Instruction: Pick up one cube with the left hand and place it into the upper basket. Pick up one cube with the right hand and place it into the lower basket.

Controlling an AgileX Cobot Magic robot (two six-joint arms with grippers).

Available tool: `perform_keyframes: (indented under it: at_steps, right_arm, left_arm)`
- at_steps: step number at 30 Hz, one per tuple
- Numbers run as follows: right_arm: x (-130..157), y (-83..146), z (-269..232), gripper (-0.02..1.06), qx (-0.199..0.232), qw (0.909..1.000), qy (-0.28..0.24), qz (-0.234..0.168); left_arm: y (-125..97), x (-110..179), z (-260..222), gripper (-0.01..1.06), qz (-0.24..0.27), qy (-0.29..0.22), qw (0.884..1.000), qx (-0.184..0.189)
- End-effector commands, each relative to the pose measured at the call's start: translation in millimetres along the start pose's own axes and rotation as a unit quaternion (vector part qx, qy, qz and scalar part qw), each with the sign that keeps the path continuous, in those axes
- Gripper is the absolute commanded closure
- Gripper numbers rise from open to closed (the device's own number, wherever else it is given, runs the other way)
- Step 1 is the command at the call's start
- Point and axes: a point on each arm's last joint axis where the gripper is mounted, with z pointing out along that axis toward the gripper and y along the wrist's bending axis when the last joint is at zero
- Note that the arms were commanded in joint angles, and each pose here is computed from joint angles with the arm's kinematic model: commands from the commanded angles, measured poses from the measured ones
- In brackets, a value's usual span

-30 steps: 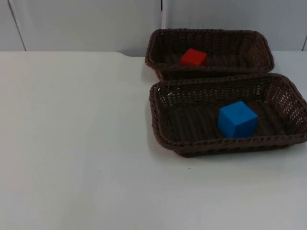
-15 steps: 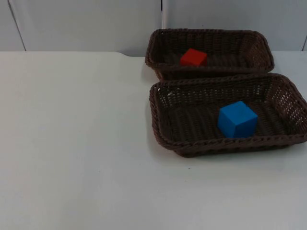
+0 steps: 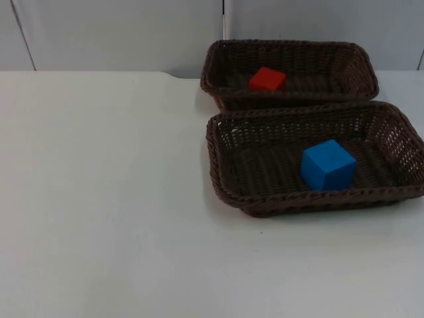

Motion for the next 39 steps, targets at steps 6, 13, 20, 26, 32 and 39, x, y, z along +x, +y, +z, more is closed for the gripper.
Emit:
perform_keyframes:
  at_steps: [6, 13, 20, 26, 32, 39]
  right_arm:
    - [-1.1, 1.0, 0.0, -0.01, 0.065, 0.9973, -0.008, 0.031]
    - [-1.3, 1.8, 0.4, -0.01, 0.119, 0.9911, -0.009, 0.059]
    - [-1.4, 2.2, 0.7, -0.01, 0.149, 0.9860, -0.010, 0.075]
    - [-1.5, 2.3, 0.8, -0.01, 0.152, 0.9853, -0.010, 0.077]
    - [-1.5, 2.3, 0.8, -0.01, 0.152, 0.9853, -0.010, 0.077]
    - [-1.5, 2.3, 0.8, -0.01, 0.152, 0.9853, -0.010, 0.077]
  left_arm:
    - [-0.2, 1.2, 0.0, 0.00, -0.004, 0.001, 1.000, 0.002]
    - [-0.2, 1.2, 0.0, 0.00, -0.004, 0.001, 1.000, 0.002]
    - [-0.2, 1.2, 0.0, 0.00, -0.004, 0.001, 1.000, 0.002]
    - [-0.2, 1.2, 0.0, 0.00, -0.004, 0.001, 1.000, 0.002]
    - [-0.2, 1.2, 0.0, 0.00, -0.004, 0.001, 1.000, 0.002]
    - [-0.2, 1.2, 0.0, 0.00, -0.004, 0.001, 1.000, 0.002]
